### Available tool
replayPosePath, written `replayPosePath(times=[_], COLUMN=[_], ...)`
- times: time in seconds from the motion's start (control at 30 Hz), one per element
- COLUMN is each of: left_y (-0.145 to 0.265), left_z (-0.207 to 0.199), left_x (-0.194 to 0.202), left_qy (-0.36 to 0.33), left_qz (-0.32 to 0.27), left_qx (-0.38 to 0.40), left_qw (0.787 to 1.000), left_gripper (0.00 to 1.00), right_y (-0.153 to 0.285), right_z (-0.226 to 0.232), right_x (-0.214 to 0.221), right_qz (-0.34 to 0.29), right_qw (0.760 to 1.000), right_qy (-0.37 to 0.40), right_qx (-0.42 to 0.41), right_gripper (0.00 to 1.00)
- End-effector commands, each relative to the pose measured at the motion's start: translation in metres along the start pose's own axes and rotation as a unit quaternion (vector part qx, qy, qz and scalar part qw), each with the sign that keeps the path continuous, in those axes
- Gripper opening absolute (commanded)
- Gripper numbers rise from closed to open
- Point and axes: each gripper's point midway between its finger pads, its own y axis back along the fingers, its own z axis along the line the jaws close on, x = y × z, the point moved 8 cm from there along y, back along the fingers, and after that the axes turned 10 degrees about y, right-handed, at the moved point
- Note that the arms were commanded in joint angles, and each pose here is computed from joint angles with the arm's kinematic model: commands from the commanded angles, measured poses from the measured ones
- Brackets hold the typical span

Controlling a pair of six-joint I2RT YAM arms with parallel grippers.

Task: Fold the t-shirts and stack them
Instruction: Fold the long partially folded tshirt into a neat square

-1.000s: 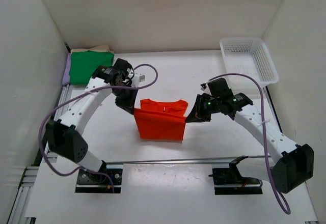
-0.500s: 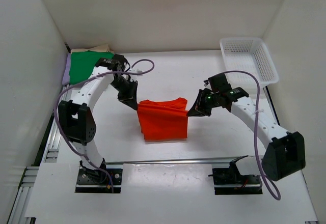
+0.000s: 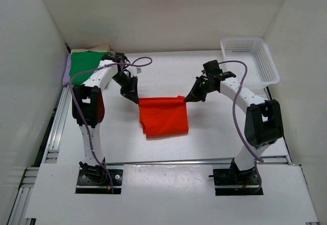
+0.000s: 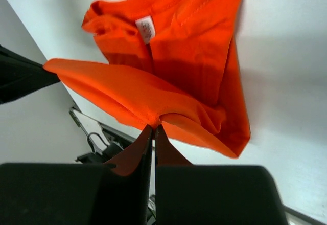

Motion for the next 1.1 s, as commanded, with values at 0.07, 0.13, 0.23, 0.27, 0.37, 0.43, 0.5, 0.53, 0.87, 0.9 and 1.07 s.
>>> replayPosePath(times=[0.07,0.13,0.23,0.27,0.37,0.43,0.5,0.53,0.87,0.9,1.07], left_y=[0.007,0.005,0.001,0.001,-0.005,-0.007,0.002,0.017,0.009,-0.001,-0.05], left_z=[0.007,0.011,0.021,0.021,0.026,0.029,0.032,0.031,-0.04,-0.039,-0.019], left_x=[-0.029,-0.036,-0.054,-0.059,-0.071,-0.078,-0.089,-0.09,-0.016,-0.015,-0.034], left_qy=[-0.011,-0.009,-0.012,-0.017,-0.018,-0.021,-0.03,-0.032,-0.15,-0.149,-0.118], left_qz=[-0.039,-0.045,-0.069,-0.078,-0.084,-0.093,-0.127,-0.15,-0.18,-0.163,-0.093], left_qx=[0.017,0.018,0.016,0.013,0.003,-0.01,-0.03,-0.048,-0.036,-0.035,-0.052], left_qw=[0.999,0.999,0.997,0.997,0.996,0.995,0.991,0.987,0.972,0.975,0.987], left_gripper=[0.14,0.16,0.19,0.22,0.5,0.6,0.63,0.63,0.25,0.25,0.27], right_y=[-0.018,-0.03,-0.048,-0.047,-0.063,-0.065,-0.062,-0.056,-0.056,-0.063,-0.098], right_z=[-0.002,-0.001,-0.007,-0.004,-0.023,-0.024,-0.02,-0.016,0.013,0.017,0.006], right_x=[-0.038,-0.048,-0.067,-0.079,-0.096,-0.107,-0.11,-0.11,-0.052,-0.048,-0.052], right_qz=[-0.031,-0.024,-0.026,-0.037,-0.04,-0.048,-0.051,-0.057,-0.027,-0.016,0.005], right_qw=[0.999,0.999,0.999,0.998,0.996,0.996,0.998,0.998,0.998,0.998,1.0], right_qy=[-0.023,-0.028,-0.039,-0.05,-0.078,-0.075,-0.048,-0.036,0.063,0.058,0.023], right_qx=[0.009,0.0,0.007,0.003,0.023,0.021,0.011,0.007,-0.009,-0.018,-0.002], right_gripper=[0.0,0.0,0.1,0.14,0.27,0.31,0.31,0.31,0.0,0.0,0.0])
